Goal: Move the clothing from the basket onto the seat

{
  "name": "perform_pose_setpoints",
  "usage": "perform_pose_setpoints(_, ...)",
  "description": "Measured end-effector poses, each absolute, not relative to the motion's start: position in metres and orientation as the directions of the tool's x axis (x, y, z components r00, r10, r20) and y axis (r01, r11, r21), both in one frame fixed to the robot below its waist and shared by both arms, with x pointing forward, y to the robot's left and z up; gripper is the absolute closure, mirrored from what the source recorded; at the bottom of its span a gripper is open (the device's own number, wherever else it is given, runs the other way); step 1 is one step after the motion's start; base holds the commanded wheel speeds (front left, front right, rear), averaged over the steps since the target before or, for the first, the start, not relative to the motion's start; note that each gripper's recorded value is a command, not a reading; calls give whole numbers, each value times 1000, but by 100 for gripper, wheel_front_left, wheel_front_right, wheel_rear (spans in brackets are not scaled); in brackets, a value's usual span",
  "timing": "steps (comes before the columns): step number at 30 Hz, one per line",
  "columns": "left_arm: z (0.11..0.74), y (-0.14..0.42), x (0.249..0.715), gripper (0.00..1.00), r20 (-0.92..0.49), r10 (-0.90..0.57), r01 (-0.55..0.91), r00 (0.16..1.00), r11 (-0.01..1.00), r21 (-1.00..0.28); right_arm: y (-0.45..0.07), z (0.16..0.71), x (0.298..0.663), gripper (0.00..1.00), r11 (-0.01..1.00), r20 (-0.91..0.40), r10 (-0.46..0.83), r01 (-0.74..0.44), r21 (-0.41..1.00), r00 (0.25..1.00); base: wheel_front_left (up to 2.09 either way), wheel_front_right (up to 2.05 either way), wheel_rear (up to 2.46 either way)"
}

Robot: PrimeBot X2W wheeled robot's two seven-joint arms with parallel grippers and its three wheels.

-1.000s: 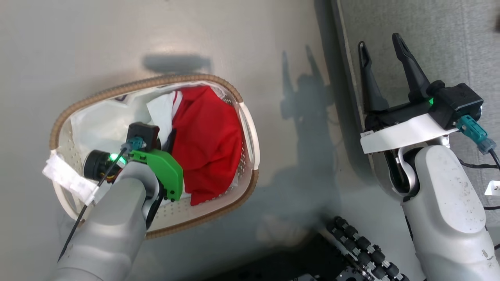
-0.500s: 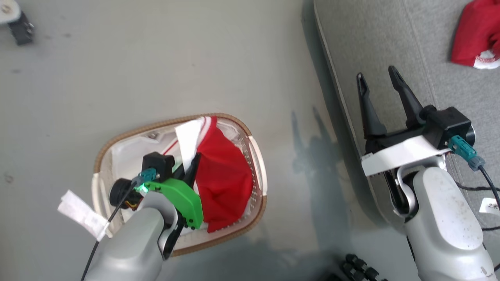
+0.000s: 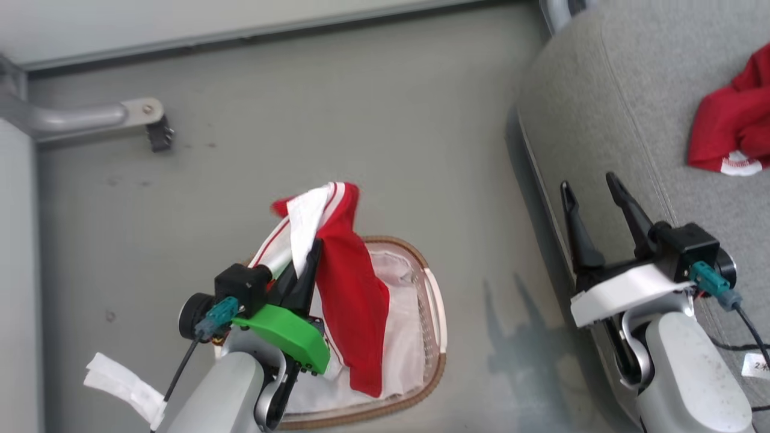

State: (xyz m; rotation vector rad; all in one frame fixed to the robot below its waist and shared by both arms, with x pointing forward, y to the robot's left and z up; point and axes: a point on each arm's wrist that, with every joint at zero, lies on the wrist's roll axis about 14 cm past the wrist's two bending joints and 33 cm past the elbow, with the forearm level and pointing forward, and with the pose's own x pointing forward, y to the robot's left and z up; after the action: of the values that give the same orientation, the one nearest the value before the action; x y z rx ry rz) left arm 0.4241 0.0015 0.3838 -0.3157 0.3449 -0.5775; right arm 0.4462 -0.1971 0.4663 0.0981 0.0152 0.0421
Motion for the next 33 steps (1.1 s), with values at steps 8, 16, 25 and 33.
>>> perform_pose_setpoints(8,481,20,429,100,35,-509,495,860,816,-299,-174,487,431,0,988,34,99,-102,116,995,0,0,0)
perform_pose_setpoints(16,573,21,417,100,284,-488,552,825,803,-224,-157,503,415,0,982,70,142,-150,116,987,0,0,0)
perform_pose_setpoints(25,643,17,399,100,459,-479,598,748,786,-155,-109,520,396,0,951,116,281,-292,101,953,0,0,0)
perform_pose_setpoints(33,650,10,392,100,477,-494,621,727,769,-150,-15,576,379,0,818,278,524,-566,97,805,0,0,0)
